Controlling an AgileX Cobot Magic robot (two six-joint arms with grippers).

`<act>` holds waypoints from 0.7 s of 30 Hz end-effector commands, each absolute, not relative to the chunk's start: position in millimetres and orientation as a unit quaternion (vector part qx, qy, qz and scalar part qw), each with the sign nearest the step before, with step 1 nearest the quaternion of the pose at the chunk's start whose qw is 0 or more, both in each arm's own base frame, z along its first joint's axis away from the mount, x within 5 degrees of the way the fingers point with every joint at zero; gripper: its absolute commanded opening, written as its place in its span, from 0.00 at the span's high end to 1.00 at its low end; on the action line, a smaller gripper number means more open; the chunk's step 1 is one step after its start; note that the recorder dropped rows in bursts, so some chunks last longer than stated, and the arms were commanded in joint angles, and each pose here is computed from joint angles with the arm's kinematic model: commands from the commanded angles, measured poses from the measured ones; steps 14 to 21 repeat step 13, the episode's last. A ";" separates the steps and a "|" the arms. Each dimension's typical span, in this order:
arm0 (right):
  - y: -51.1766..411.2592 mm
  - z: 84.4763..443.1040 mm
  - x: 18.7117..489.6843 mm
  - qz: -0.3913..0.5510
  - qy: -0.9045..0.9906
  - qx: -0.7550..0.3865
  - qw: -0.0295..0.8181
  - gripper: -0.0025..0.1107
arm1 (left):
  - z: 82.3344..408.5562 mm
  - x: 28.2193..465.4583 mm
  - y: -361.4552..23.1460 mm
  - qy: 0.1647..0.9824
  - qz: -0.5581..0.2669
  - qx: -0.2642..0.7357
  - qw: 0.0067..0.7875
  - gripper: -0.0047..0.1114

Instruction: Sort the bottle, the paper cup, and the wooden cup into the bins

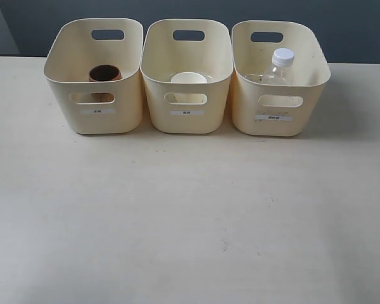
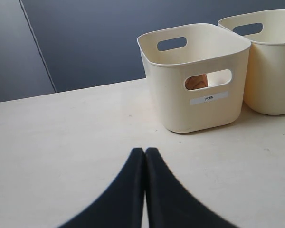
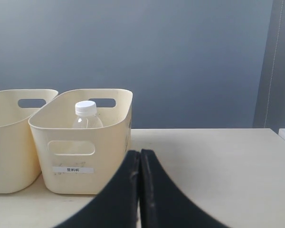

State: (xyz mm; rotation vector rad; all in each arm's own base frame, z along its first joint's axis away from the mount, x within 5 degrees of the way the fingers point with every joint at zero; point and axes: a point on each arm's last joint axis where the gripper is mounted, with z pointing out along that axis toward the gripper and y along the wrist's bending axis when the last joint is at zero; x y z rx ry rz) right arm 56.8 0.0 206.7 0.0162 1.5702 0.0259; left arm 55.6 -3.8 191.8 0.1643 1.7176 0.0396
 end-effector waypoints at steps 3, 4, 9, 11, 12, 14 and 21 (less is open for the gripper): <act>-0.3 206.0 56.5 0.008 0.704 0.007 0.710 0.98 | 191.4 55.3 -3.9 0.755 0.016 0.073 0.651 0.96; -0.3 206.0 56.5 0.008 0.704 0.007 0.710 0.98 | 191.4 55.3 -3.9 0.755 0.016 0.073 0.651 0.96; -0.3 206.1 56.5 0.008 0.704 0.007 0.710 0.98 | 191.4 55.3 -3.9 0.755 0.016 0.073 0.651 0.96; -0.2 206.1 56.5 0.013 0.704 0.011 0.710 0.98 | 191.4 55.3 -3.9 0.755 0.016 0.073 0.651 0.96; -0.1 206.1 56.5 0.014 0.704 0.012 0.710 0.98 | 191.4 55.3 -3.9 0.755 0.016 0.073 0.651 0.96; -0.1 206.1 56.5 0.014 0.704 0.012 0.710 0.98 | 191.4 55.3 -3.9 0.755 0.016 0.073 0.651 0.96; -0.1 206.1 56.5 0.014 0.704 0.012 0.710 0.98 | 191.4 55.3 -3.9 0.755 0.016 0.073 0.651 0.96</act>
